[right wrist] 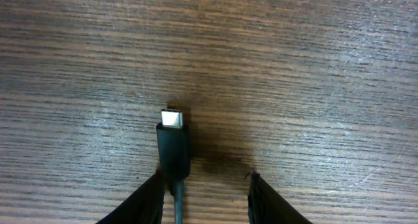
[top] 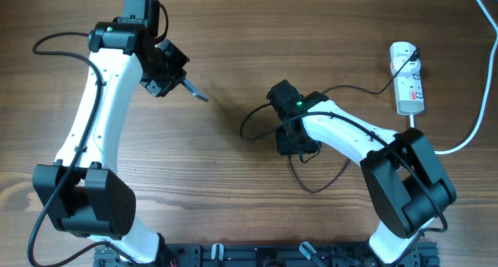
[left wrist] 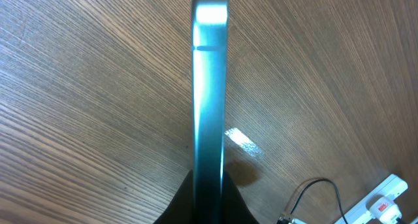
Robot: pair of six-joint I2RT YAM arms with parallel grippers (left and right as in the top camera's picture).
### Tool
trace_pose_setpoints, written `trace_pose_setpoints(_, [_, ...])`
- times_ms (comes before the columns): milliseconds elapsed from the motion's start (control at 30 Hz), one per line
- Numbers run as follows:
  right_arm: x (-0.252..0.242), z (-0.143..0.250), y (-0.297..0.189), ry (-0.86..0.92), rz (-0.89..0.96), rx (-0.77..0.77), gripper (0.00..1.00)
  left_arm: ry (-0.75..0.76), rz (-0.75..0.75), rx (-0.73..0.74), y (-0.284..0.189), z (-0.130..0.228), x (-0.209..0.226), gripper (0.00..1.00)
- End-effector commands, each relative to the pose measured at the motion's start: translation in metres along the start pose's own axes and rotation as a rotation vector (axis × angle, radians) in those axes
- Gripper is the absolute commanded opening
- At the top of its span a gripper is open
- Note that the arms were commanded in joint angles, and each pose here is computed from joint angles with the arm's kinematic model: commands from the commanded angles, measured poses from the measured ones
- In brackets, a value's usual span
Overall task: Plug charger to phone and switch on socket
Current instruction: 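Move the right gripper down and grasp the black USB-C cable plug, then lift the cable plug with the right gripper toward the phone's bottom port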
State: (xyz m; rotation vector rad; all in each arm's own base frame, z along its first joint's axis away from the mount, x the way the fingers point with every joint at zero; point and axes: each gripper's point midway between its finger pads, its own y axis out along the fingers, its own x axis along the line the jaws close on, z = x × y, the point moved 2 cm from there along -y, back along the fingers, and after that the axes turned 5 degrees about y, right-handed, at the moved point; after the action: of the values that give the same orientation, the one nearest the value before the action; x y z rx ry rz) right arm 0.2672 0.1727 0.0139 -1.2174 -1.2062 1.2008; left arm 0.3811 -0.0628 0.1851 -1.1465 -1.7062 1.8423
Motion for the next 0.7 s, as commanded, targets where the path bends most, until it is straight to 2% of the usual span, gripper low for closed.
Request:
trace_pose_setpoints(0, [-0.002, 0.005, 0.012, 0.002, 0.010, 0.021, 0.42, 0.017, 0.012, -0.028, -0.010, 0.000, -0.001, 0.04])
trace_pose_setpoints(300, [0.005, 0.006, 0.012, -0.011, 0.002, 0.009, 0.28, 0.015, 0.014, -0.030, -0.010, -0.001, -0.001, 0.04])
trace_pose_setpoints(500, [0.003, 0.012, 0.012, 0.067, 0.042, 0.011, 0.28, 0.014, 0.014, -0.030, -0.009, -0.001, -0.001, 0.04])
trace_pose_setpoints(667, [0.003, 0.012, 0.012, 0.068, 0.039, 0.012, 0.22, 0.014, 0.014, -0.030, -0.009, -0.001, -0.001, 0.04])
